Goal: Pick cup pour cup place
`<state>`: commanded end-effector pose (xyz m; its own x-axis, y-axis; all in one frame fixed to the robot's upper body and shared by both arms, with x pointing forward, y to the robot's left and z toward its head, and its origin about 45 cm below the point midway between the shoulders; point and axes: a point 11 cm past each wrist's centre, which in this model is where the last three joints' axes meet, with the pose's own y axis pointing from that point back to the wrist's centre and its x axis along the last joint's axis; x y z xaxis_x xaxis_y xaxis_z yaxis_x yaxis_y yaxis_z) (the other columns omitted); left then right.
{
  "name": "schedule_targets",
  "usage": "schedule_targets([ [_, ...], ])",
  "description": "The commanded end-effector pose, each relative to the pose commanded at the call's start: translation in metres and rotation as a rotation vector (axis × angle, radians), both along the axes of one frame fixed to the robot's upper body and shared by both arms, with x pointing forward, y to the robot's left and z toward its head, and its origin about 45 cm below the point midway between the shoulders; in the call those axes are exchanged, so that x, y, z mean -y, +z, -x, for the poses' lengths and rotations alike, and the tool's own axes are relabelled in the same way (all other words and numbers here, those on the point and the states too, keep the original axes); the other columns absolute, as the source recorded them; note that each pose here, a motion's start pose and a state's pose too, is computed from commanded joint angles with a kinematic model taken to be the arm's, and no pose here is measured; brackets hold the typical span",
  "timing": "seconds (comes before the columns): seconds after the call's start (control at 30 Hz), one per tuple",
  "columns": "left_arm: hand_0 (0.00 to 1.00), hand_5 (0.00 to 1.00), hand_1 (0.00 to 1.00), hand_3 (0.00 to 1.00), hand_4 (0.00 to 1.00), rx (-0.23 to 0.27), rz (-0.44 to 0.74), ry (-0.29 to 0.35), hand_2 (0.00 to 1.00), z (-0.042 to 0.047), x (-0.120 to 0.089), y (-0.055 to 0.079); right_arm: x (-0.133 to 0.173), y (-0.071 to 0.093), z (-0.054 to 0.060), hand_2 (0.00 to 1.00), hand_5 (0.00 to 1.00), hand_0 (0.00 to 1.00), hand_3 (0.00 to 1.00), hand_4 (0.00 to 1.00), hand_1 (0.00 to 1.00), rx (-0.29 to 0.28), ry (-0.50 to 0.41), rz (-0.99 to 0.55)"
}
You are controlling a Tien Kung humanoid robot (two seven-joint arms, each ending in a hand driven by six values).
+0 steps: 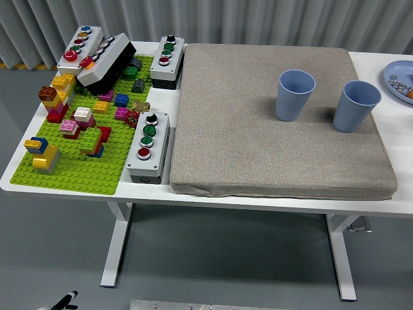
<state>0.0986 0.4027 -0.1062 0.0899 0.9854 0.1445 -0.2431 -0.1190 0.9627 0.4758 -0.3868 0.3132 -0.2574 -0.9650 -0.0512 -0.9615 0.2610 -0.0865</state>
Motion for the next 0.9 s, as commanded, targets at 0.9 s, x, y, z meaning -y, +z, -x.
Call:
schedule_targets([
  [0.9, 0.889, 0.985, 0.844, 0.793, 0.658, 0.002, 0.005, 0.017, 0.880, 0.0024, 0.0019, -0.0012, -0.0018, -0.0037, -0.0004, 0.792, 0.998, 0.850, 0.818, 0.808, 0.799, 0.002, -0.022, 0.010],
])
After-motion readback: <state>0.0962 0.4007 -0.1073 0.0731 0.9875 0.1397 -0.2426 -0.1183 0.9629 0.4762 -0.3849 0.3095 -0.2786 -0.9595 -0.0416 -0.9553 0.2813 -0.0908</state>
